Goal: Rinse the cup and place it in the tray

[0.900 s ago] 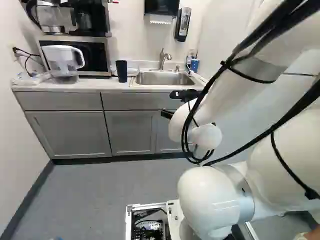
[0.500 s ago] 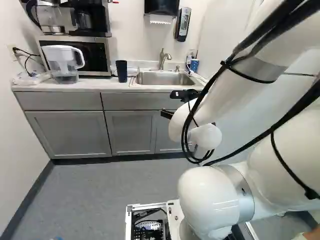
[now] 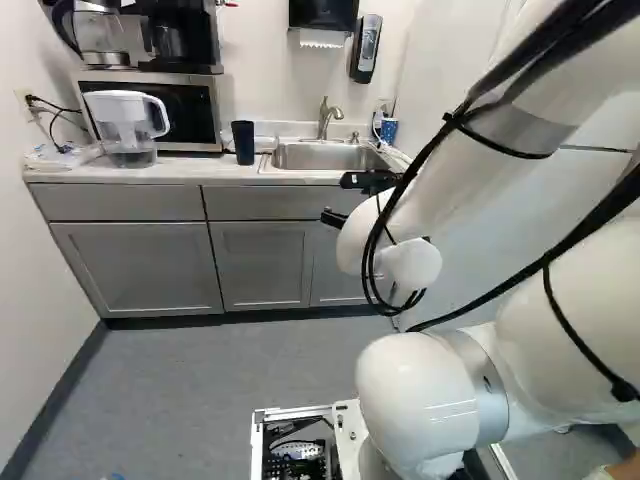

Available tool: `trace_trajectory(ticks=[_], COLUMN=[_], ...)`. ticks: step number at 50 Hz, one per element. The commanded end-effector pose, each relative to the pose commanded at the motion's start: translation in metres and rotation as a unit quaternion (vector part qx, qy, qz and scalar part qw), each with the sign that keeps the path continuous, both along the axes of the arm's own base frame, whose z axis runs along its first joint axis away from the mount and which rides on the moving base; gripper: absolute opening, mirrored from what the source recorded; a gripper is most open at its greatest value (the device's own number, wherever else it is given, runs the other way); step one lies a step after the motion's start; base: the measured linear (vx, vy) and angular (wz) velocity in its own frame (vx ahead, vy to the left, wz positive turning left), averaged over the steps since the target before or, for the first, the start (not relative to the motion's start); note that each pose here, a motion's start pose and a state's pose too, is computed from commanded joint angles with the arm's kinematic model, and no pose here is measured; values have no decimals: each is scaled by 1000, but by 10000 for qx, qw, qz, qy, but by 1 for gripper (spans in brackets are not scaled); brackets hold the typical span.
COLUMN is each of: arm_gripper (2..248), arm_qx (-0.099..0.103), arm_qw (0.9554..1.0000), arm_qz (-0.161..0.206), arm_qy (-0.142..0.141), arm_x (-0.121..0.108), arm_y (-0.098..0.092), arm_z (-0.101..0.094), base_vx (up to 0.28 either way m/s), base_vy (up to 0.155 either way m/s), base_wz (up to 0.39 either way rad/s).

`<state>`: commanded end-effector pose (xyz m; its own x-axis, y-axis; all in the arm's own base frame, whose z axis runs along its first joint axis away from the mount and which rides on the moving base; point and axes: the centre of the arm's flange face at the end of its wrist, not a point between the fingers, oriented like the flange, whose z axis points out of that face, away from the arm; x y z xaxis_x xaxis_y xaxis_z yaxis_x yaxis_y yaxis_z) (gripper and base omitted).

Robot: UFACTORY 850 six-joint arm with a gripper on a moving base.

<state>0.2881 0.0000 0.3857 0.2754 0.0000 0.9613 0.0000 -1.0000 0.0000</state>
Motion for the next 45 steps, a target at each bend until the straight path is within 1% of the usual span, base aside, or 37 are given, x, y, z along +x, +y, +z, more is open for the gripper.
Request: trace_trajectory(ticks=[45], arm_gripper=[247], arm_qx=[0], arm_qw=[9986], arm_qz=[0], arm_qy=[-531], arm_x=[48], arm_y=[0], arm_z=[47], base_vx=[0], base_vy=[0], base_wz=[0])
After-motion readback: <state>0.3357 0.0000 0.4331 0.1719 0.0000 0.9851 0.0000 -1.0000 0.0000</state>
